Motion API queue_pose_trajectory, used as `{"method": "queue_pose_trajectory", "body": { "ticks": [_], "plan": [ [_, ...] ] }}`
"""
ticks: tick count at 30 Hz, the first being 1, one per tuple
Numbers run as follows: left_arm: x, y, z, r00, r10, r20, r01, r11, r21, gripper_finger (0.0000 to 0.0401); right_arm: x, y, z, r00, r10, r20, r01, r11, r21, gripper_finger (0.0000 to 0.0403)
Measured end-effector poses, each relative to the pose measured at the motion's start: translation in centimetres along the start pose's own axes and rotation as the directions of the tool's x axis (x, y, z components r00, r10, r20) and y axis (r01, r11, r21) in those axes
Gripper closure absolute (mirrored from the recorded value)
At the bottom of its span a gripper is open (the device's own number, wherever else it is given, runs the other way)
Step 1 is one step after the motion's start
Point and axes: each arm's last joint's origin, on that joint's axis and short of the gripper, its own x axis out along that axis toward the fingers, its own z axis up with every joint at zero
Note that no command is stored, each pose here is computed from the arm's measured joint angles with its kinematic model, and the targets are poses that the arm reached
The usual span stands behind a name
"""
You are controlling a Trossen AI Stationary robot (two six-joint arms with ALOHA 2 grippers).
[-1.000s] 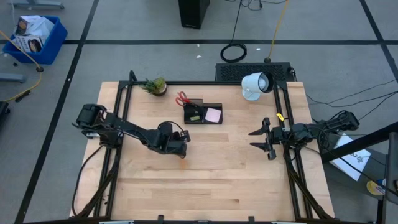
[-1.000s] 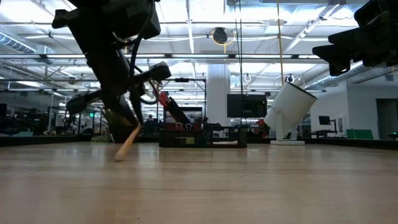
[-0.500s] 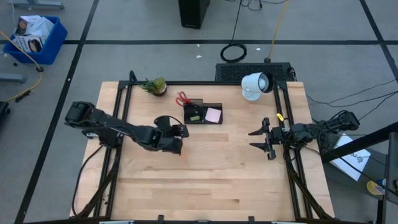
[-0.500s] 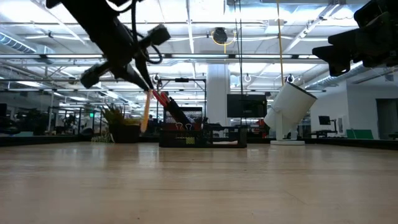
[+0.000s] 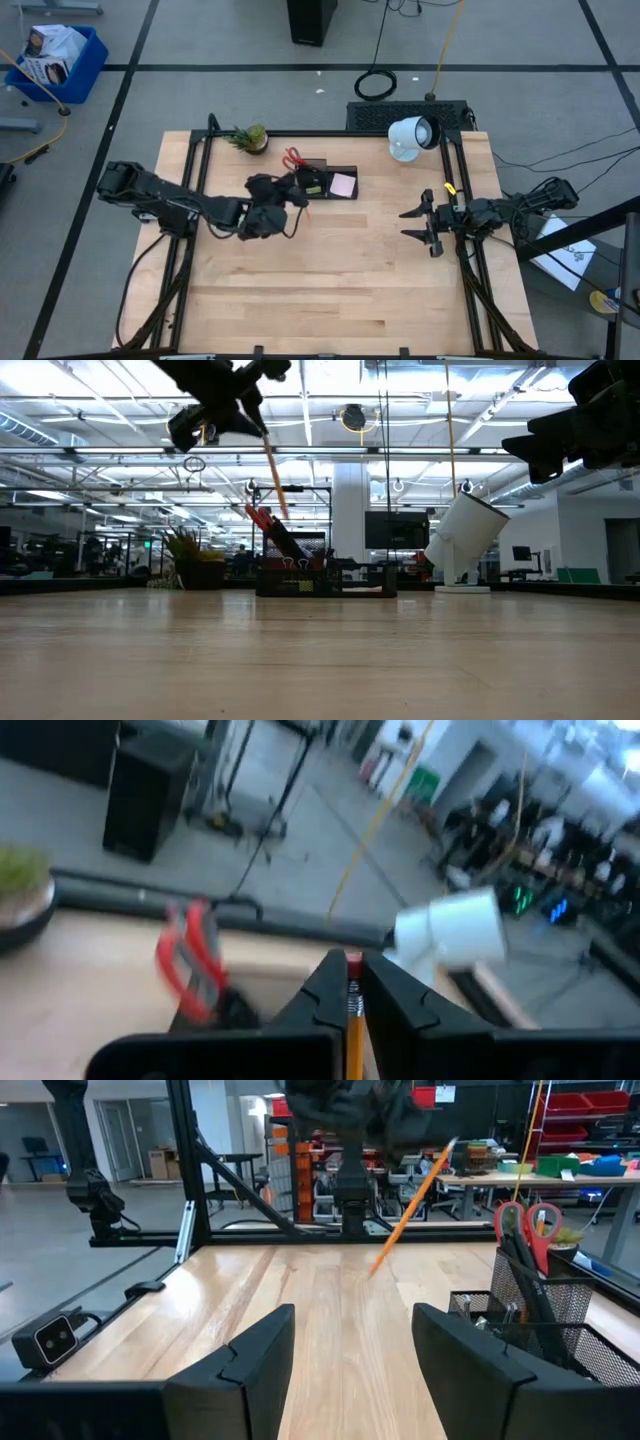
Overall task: Pick and place office supplies into organizer
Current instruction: Put the pencil into the mesh organizer
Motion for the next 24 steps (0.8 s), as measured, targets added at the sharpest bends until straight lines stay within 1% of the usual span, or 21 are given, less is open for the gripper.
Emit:
{"method": "queue_pose_trajectory", "body": {
  "ticks": [3,7,9,12,14,19,24],
  "plan": [
    [0.7,-0.8,1.1,0.997,-0.009,0.071,0.009,1.0,0.001,0.0378,0.0,0.0,0.0,1.0,0.0,0.001,0.0,1.0,0.0,0.0209],
    [2.1,-1.1,2.4,0.992,0.0,0.124,-0.011,0.996,0.084,0.0386,0.0,0.0,0.0,1.0,0.0,0.001,0.0,1.0,0.0,0.0209],
    [3.0,-1.0,3.1,0.989,0.011,0.147,-0.026,0.994,0.105,0.0393,0.0,0.0,0.0,1.0,0.0,0.001,0.0,1.0,0.0,0.0209],
    [4.3,-0.8,4.0,0.989,-0.006,0.151,-0.005,0.997,0.073,0.0396,0.0,0.0,0.0,1.0,0.0,0.001,0.0,1.0,0.0,0.0209],
    [5.3,-0.6,4.7,0.988,-0.021,0.151,0.013,0.998,0.055,0.0392,0.0,0.0,0.0,1.0,0.0,0.001,0.0,1.0,0.0,0.0209],
    [7.3,0.1,6.2,0.982,-0.015,0.187,0.001,0.997,0.073,0.0374,0.0,0.0,0.0,1.0,0.0,0.001,0.0,1.0,0.0,0.0209],
    [8.9,1.0,7.3,0.981,-0.009,0.196,-0.009,0.996,0.091,0.0372,0.0,0.0,0.0,1.0,0.0,0.001,0.0,1.0,0.0,0.0209]
  ]
}}
